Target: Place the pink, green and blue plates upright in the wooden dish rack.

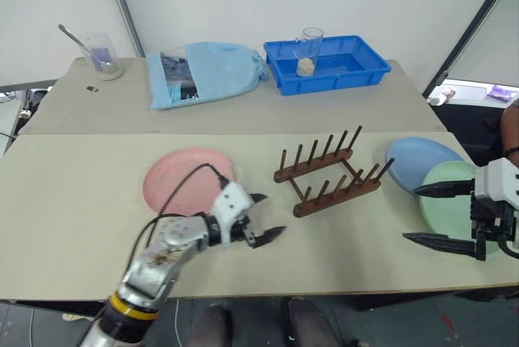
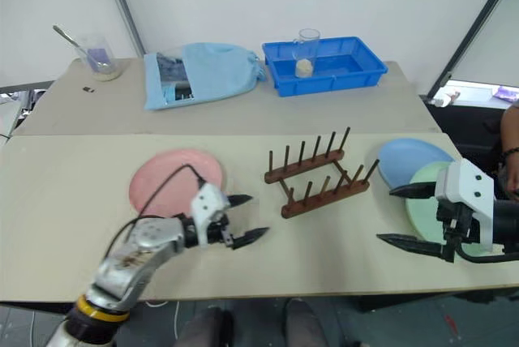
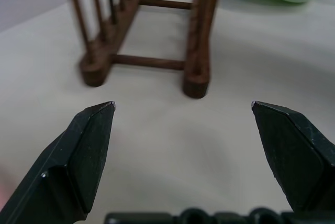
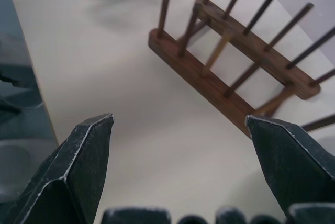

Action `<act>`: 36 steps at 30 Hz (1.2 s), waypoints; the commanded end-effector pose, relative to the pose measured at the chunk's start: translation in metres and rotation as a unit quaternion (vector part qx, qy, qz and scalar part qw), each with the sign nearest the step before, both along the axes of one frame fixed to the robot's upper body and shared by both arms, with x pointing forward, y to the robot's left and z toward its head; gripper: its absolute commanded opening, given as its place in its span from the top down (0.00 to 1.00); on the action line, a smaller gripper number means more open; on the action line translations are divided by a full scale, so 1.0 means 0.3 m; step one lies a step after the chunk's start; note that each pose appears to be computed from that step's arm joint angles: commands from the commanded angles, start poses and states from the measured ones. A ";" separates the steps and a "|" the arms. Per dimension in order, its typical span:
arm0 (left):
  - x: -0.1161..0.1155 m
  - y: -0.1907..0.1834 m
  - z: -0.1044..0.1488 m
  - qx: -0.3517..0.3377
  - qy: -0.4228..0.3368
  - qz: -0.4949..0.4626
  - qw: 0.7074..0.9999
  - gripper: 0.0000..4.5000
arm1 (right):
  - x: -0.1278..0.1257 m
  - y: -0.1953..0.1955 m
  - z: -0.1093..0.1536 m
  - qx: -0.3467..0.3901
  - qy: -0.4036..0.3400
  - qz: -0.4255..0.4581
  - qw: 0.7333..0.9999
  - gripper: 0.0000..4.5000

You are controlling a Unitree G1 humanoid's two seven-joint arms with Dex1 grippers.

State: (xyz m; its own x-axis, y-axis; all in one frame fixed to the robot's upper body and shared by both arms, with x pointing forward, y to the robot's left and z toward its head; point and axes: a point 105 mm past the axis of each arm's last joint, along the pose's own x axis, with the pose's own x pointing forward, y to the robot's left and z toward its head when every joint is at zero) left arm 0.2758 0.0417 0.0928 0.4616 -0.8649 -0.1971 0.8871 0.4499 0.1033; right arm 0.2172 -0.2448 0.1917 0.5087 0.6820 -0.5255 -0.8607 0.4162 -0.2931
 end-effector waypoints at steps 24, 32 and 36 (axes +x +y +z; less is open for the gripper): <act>0.087 -0.208 -0.040 -0.026 -0.045 -0.034 0.998 0.81 | -0.093 0.064 0.013 0.021 -0.006 -0.040 0.999 0.00; 0.058 -0.137 0.031 -0.003 -0.053 -0.168 0.984 0.81 | -0.130 0.059 -0.007 0.004 0.016 -0.048 0.999 0.00; 0.099 -0.139 0.021 0.015 -0.058 -0.178 0.982 0.81 | -0.140 0.070 -0.034 -0.003 0.019 -0.053 0.998 0.00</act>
